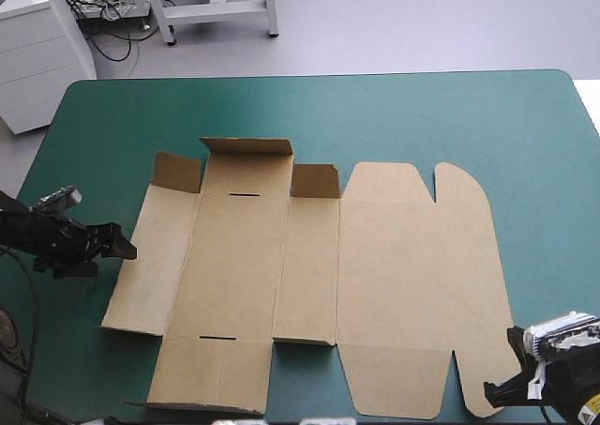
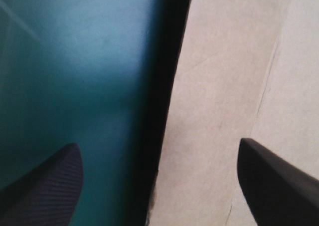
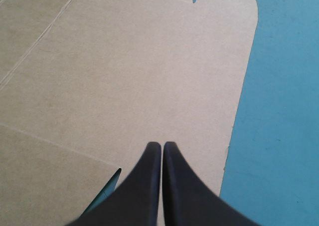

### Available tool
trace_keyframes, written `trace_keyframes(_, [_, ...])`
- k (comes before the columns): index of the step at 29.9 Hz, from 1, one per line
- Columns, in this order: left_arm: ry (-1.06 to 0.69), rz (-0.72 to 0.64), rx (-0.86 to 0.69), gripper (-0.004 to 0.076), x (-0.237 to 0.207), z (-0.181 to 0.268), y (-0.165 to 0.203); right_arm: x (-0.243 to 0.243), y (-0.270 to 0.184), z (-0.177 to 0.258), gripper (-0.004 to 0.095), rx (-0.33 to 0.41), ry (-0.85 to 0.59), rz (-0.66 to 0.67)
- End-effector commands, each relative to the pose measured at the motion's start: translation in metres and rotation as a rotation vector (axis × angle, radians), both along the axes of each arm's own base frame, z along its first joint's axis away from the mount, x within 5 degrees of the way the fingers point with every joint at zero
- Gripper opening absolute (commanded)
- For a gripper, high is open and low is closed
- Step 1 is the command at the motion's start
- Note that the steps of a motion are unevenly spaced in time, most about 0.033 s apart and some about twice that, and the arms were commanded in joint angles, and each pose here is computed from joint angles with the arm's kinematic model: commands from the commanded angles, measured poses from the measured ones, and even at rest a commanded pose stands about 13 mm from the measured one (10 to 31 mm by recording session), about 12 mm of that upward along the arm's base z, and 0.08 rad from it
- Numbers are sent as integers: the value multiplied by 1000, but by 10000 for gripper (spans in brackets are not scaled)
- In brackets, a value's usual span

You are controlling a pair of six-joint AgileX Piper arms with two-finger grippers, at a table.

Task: Fold the box

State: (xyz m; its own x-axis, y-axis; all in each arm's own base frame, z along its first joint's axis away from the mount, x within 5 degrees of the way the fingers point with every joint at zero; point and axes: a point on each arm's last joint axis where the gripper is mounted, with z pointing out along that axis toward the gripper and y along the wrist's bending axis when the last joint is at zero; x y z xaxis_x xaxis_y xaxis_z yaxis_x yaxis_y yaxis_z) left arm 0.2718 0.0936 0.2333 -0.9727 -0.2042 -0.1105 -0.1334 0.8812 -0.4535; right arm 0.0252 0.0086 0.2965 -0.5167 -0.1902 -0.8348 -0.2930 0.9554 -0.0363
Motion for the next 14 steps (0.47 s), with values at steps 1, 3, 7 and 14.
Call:
trace_keyframes(1, [-3, -13, -94, 591, -2, 17, -9, 3, 0, 11, -4, 1, -67, -8])
trace_keyframes(3, [2, -31, -89, 590, -1, 17, -12, 3, 0, 11, -4, 0, -68, -8])
trace_keyframes(7, [51, -99, -51, 577, -1, 10, -26, 4, -2, 11, -4, -17, -71, -16])
trace_keyframes(14, [110, -181, -75, 576, -4, -3, -54, 4, -2, 11, -4, -17, -71, -16])
